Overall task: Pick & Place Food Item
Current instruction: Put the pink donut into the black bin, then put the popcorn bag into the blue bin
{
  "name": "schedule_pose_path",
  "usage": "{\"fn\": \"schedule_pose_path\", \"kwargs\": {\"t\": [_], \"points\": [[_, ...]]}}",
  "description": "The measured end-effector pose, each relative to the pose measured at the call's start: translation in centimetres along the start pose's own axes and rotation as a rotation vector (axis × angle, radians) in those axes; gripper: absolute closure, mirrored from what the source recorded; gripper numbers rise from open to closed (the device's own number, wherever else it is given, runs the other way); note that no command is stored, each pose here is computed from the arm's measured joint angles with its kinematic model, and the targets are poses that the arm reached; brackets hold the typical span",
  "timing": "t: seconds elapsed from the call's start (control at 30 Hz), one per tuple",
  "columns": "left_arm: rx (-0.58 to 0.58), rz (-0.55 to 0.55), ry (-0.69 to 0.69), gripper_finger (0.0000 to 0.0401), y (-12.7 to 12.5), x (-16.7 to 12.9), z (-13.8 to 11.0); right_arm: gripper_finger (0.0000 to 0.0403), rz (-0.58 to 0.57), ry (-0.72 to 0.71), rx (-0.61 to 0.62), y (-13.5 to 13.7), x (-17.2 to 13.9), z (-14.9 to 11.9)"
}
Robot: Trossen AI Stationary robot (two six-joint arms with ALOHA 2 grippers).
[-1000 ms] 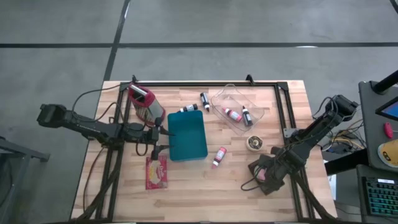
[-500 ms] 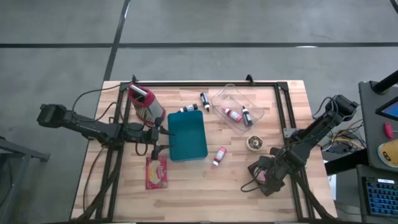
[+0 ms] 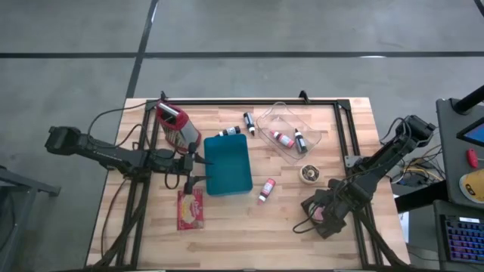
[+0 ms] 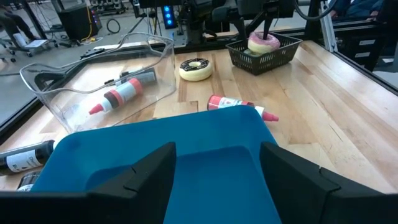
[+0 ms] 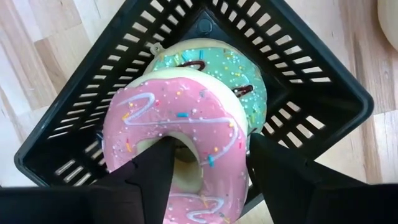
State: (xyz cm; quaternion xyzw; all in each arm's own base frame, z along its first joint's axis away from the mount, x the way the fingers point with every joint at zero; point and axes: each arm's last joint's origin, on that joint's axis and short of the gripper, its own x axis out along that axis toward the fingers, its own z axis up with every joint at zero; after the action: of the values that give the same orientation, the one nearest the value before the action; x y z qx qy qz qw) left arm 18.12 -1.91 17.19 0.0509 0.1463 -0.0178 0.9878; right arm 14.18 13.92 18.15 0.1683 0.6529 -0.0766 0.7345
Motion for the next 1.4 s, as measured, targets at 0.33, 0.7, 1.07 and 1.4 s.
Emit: {"fn": "schedule_pose_path", "kwargs": {"t": [0.33, 0.7, 1.07, 1.4], "points": [[0.000, 0.000, 0.000, 0.0164, 0.0, 0.0, 0.0, 0.0196, -0.045, 0.014, 0.016, -0.4, 0.0, -0.2], [0.003, 0.000, 0.000, 0.0164, 0.0, 0.0, 0.0, 0.0196, -0.056, -0.019, -0.029, 0.3, -1.8, 0.3], [0.004, 0.000, 0.000, 0.0164, 0.0, 0.0, 0.0, 0.0196, -0.087, -0.079, -0.066, 0.9, -3.5, 0.8], [0.003, 0.000, 0.000, 0.0164, 0.0, 0.0, 0.0, 0.0196, -0.147, -0.256, -0.137, 1.3, -4.8, 1.7]]}}
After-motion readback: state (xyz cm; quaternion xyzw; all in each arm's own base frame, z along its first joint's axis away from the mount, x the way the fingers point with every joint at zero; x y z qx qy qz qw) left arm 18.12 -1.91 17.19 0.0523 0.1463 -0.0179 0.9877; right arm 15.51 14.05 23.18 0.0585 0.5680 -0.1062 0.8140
